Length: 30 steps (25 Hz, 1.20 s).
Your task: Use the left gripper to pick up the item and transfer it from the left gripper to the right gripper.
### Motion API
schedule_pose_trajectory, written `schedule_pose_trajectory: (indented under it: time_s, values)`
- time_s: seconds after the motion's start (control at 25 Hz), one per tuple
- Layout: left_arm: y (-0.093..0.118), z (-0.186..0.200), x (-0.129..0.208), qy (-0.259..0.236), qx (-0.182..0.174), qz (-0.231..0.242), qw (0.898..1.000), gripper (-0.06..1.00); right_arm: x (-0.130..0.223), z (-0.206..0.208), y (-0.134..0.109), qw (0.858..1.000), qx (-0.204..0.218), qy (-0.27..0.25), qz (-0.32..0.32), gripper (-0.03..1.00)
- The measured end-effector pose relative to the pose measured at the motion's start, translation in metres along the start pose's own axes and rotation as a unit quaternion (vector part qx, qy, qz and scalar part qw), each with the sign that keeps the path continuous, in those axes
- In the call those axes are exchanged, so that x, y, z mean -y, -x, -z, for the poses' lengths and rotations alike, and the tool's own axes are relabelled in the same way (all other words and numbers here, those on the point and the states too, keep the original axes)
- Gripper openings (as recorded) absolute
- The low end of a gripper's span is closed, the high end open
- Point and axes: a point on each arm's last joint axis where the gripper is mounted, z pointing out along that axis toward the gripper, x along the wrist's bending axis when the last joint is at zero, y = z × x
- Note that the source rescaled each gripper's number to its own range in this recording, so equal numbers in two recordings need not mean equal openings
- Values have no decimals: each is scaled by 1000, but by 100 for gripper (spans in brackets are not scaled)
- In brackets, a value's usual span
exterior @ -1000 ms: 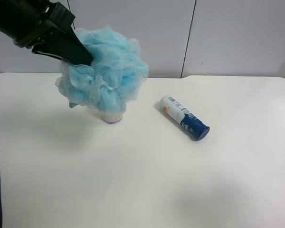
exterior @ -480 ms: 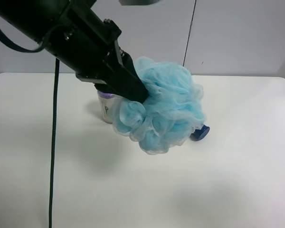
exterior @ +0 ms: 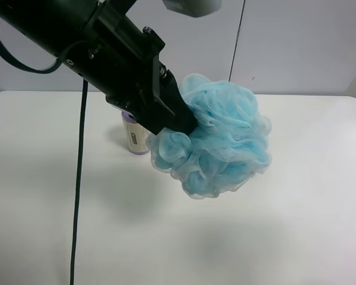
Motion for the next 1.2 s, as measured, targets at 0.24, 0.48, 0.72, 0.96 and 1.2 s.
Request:
schedule_pose_trajectory:
  time_s: [0.24, 0.48, 0.72, 0.96, 1.2]
  values:
    - [1, 0, -1, 4, 5, -10, 1000, 0, -79, -12, -5, 994, -34, -32, 104, 98]
    - [1, 0, -1, 5, 7, -19, 1000, 0, -115, -54, -33, 966, -135, -57, 214, 98]
    - [4, 0, -3, 16, 19, -21, 999, 0, -114, -99, -72, 922, -194, -101, 318, 98]
    - [6, 0, -6, 32, 35, -28, 998, 0, -112, -131, -86, 908, -207, -121, 342, 98]
    - [10, 0, -9, 51, 52, -36, 997, 0, -111, -139, -93, 898, -232, -122, 352, 98]
